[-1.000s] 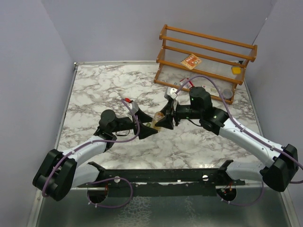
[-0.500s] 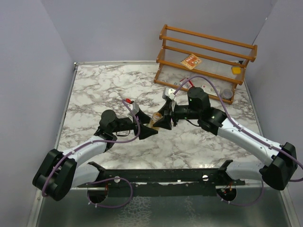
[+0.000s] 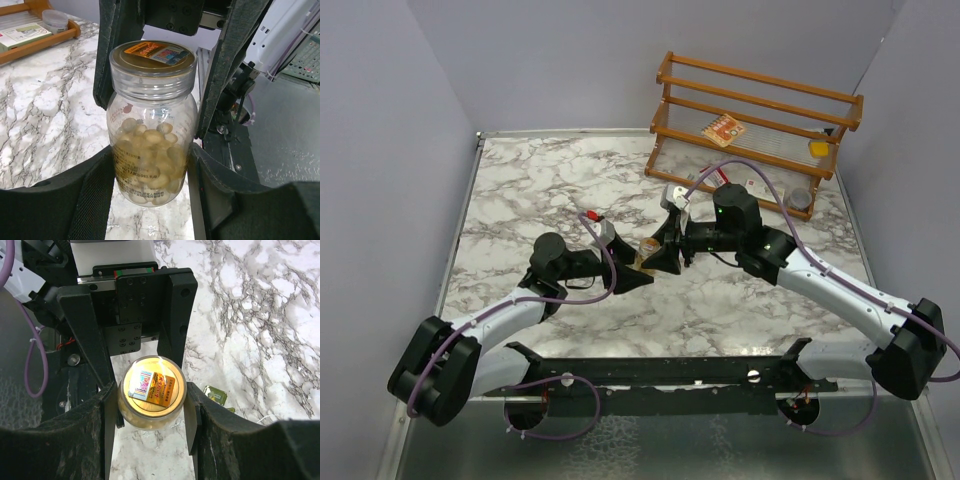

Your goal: Sort the pills into containers

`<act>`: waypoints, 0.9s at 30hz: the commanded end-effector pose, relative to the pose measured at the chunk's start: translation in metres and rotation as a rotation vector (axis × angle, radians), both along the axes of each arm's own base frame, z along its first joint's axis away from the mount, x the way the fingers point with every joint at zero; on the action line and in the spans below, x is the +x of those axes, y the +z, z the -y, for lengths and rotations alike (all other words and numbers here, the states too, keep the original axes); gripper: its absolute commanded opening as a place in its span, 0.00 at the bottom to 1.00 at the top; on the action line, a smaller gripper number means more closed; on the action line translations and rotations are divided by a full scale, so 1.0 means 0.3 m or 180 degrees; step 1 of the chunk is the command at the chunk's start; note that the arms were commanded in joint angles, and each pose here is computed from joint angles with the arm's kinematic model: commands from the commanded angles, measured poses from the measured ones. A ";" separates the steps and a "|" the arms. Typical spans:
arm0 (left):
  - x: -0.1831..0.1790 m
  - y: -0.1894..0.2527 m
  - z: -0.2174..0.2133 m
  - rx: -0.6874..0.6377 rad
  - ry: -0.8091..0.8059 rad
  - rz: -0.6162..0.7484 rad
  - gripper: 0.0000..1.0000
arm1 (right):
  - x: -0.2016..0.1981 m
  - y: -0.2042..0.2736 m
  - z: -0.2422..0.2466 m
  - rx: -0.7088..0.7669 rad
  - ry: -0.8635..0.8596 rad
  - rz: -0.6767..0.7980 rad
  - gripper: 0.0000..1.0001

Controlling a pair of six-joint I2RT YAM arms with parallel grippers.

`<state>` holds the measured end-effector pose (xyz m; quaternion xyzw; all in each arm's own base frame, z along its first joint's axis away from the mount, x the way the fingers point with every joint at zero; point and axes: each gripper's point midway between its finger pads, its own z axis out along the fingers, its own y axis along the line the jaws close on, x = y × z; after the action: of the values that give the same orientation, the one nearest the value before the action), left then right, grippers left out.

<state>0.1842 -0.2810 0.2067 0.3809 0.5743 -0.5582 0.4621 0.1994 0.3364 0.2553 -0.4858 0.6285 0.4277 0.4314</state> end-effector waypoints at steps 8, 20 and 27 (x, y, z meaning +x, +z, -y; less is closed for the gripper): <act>0.011 0.091 0.011 -0.0162 0.0053 0.0081 0.00 | 0.019 0.087 -0.028 0.0165 -0.0026 0.0194 0.01; 0.015 0.088 -0.003 -0.0156 0.0193 0.0102 0.00 | 0.063 0.113 -0.034 0.0151 -0.0180 0.0269 0.41; 0.035 0.044 0.000 -0.0046 0.0263 0.0009 0.00 | 0.086 0.140 -0.015 0.0165 -0.0349 0.0380 0.37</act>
<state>0.1877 -0.2781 0.2199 0.3614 0.5764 -0.5520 0.4821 0.2061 0.3419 0.2688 -0.4832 0.6265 0.4224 0.4423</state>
